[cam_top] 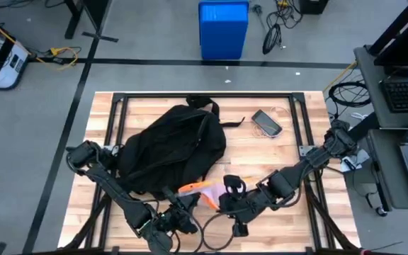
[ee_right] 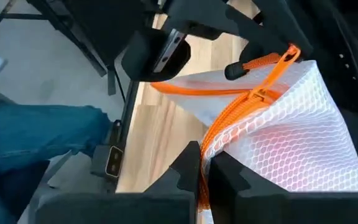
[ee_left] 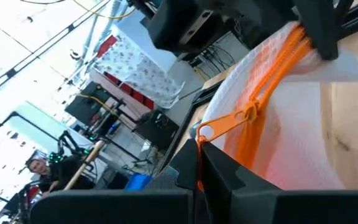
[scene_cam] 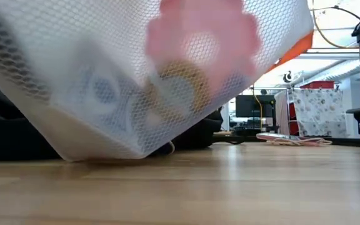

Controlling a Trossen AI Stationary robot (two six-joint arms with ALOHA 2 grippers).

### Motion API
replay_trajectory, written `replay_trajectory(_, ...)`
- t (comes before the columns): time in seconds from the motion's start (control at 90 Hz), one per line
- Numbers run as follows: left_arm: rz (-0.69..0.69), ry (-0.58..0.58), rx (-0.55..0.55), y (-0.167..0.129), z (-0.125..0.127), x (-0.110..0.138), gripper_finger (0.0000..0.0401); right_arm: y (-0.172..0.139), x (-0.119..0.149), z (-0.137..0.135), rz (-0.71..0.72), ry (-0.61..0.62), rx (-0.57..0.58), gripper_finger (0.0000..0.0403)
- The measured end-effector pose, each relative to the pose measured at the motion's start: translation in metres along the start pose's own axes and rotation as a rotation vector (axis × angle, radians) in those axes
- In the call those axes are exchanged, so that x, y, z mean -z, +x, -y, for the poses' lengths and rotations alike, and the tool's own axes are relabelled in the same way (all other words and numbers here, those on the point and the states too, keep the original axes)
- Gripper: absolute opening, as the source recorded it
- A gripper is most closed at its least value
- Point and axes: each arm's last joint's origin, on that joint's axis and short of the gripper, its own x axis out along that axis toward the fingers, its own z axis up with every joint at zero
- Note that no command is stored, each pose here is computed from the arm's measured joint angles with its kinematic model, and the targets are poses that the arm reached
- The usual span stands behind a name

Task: Unpack backpack
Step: Open the orange zip bag

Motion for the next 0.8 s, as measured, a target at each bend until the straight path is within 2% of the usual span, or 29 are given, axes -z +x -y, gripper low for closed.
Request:
replay_trajectory(0.4,0.014,0.027,-0.004,-0.016,0.002,0.001,0.0,-0.007,0.011,-0.022,-0.011,0.038,-0.043,0.0)
replay_trajectory(0.678,0.048,0.101,0.024,-0.039,0.006,0.002,0.0,-0.014,0.018,-0.037,-0.02,0.085,-0.081,0.0)
replay_trajectory(0.8,0.051,0.131,-0.013,-0.051,0.004,0.001,0.0,-0.017,0.021,-0.042,-0.016,0.112,-0.082,0.0)
